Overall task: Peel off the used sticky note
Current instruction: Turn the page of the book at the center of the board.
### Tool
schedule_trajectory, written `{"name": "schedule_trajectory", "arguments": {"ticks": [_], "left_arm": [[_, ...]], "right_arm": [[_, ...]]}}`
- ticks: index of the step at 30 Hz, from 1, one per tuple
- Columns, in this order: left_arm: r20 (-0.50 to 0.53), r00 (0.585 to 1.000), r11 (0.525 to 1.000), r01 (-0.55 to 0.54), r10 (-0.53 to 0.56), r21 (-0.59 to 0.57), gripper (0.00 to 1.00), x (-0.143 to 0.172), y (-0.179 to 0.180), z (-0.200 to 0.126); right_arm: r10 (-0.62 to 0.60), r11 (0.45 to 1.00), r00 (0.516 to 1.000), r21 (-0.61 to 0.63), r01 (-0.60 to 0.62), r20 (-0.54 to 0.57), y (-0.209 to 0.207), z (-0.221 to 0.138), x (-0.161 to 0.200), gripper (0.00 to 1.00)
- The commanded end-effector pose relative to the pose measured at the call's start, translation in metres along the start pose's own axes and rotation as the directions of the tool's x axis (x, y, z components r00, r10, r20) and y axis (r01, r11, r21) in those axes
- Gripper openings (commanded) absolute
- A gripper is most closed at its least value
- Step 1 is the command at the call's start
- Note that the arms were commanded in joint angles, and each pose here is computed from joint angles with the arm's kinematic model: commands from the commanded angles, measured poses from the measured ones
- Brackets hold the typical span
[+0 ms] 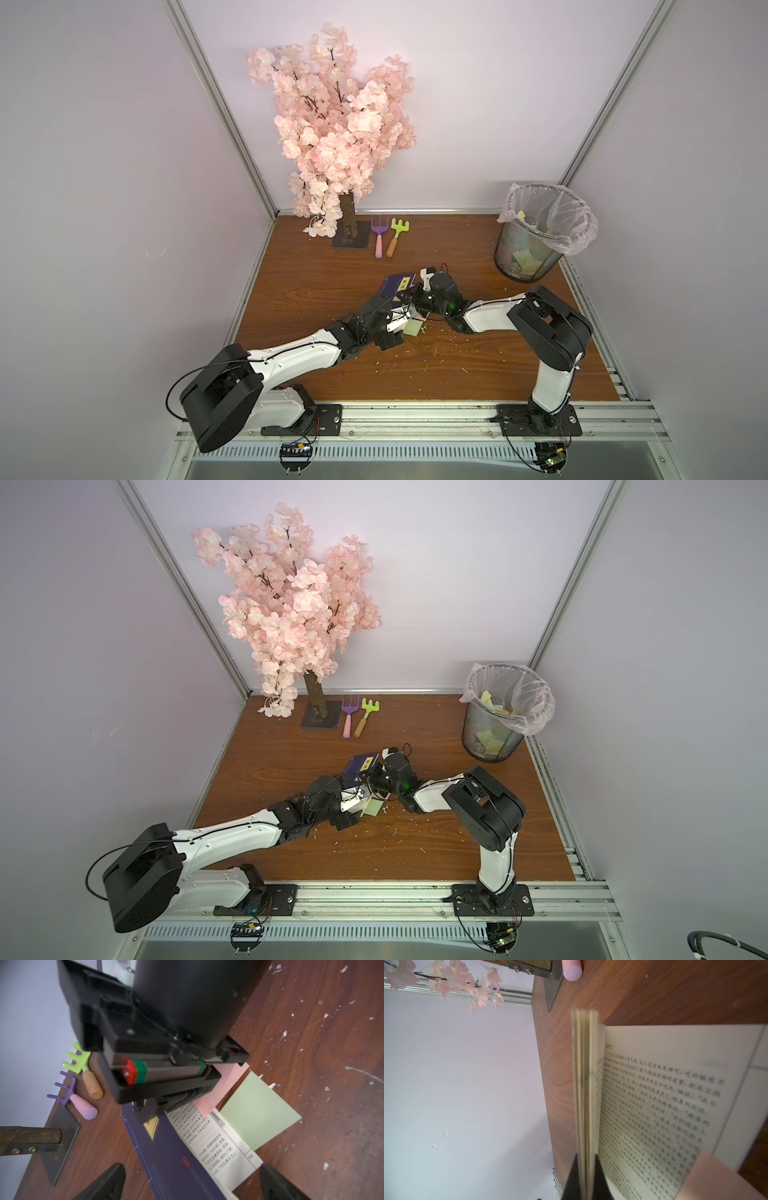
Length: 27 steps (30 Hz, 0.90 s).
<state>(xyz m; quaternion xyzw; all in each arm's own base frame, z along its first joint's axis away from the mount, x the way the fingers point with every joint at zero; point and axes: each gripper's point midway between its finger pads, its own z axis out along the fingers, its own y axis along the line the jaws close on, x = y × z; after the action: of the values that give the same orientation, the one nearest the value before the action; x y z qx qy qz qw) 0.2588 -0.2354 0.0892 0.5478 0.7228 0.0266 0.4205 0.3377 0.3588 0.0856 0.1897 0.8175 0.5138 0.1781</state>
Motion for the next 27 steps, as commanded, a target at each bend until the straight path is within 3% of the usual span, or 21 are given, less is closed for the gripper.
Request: {"name": "schedule_trajectory", "arguments": {"ticks": [1,8,10,15,25,27], "left_arm": [[-0.020,0.999,0.996,-0.046,0.045,-0.075,0.99,0.002,0.005,0.002],[-0.033,0.997,0.989,-0.069,0.065,-0.134,0.91,0.002,0.010,0.001],[-0.033,0.997,0.988,-0.066,0.062,-0.140,0.82,0.001,0.012,0.000],[0.003,0.999,0.995,-0.053,0.053,-0.086,0.49,-0.006,0.006,-0.008],[0.002,1.000,0.999,-0.026,0.026,-0.021,0.03,-0.005,-0.005,-0.009],[0.002,1.000,0.999,-0.004,0.004,-0.042,0.02,-0.005,0.000,-0.008]], "right_arm": [[-0.008,0.994,1.000,-0.107,0.008,0.001,0.034,-0.002,-0.004,0.10],[-0.005,0.994,1.000,-0.109,0.005,-0.001,0.033,-0.002,-0.004,0.10],[-0.006,0.994,1.000,-0.108,0.005,-0.002,0.032,-0.002,-0.003,0.10],[-0.008,0.996,1.000,-0.094,0.008,0.001,0.028,-0.002,-0.003,0.15],[-0.044,0.997,0.999,-0.058,0.046,0.023,0.026,-0.006,-0.007,0.24],[-0.073,0.996,0.997,-0.043,0.074,0.028,0.027,-0.010,-0.008,0.31]]}}
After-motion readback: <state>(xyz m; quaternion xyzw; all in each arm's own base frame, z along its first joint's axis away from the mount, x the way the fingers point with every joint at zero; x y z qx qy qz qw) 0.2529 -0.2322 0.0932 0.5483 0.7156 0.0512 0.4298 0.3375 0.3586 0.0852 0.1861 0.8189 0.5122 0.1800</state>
